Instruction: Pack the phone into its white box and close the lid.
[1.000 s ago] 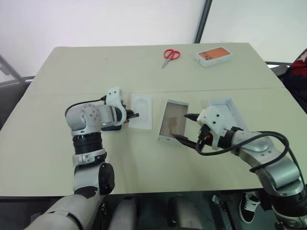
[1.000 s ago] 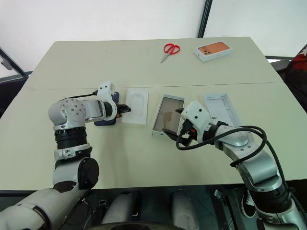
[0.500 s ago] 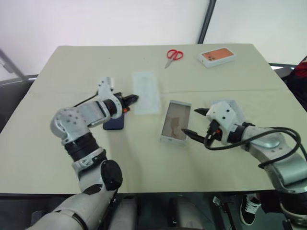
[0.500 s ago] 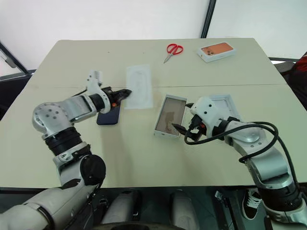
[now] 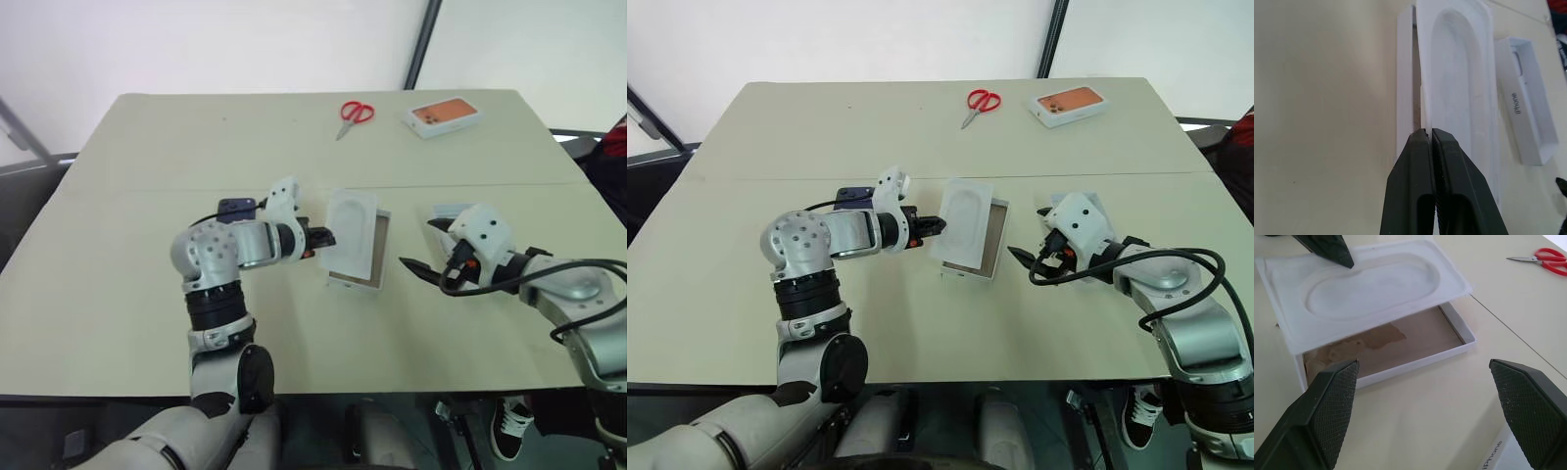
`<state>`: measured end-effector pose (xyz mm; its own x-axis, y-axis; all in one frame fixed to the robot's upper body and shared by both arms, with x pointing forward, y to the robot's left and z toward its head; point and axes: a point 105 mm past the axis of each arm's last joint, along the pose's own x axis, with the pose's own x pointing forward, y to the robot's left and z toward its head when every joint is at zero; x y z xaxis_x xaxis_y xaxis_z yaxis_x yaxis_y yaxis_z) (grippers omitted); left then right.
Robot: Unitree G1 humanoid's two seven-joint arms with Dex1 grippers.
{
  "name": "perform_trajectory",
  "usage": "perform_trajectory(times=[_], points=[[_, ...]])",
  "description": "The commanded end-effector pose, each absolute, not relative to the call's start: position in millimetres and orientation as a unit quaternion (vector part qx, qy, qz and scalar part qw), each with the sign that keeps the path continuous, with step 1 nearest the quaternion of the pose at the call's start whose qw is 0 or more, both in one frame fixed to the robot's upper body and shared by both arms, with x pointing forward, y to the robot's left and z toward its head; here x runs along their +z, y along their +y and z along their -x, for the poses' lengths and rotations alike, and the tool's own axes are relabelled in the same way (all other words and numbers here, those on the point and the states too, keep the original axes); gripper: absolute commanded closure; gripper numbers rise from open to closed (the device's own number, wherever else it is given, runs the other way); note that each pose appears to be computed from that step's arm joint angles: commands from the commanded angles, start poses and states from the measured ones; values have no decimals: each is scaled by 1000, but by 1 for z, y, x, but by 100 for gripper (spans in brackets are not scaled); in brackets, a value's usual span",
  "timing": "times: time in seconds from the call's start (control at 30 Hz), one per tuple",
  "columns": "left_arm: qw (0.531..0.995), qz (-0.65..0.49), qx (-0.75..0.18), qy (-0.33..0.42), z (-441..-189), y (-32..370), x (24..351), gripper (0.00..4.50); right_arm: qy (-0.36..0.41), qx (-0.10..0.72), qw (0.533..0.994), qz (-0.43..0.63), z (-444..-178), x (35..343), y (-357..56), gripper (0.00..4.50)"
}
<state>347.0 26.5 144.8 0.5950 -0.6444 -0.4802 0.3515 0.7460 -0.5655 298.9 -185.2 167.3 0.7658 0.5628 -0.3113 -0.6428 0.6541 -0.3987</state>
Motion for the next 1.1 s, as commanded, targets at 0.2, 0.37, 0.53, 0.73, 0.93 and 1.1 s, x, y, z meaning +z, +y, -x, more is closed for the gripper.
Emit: perform_trajectory(times=[0.2, 0.37, 0.53, 0.73, 0.93, 1.1], points=[[865, 199, -310, 340, -348, 4, 152, 448, 55, 330, 905, 262, -298, 177, -182, 0], [862, 200, -323, 336, -347, -3, 154, 384, 56, 334, 904, 261, -297, 175, -179, 0], [857, 210, -341, 324, -346, -4, 159, 159, 54, 338, 903, 258, -297, 175, -175, 0], [854, 224, -352, 312, -346, 4, 166, 4, 46, 346, 902, 255, -298, 177, -168, 0], [900, 197, -305, 240, -359, 78, 181, 0, 56, 363, 901, 230, -319, 178, -130, 184], [950, 26, -273, 146, -358, 122, 182, 0, 86, 320, 915, 230, -351, 173, -112, 443]])
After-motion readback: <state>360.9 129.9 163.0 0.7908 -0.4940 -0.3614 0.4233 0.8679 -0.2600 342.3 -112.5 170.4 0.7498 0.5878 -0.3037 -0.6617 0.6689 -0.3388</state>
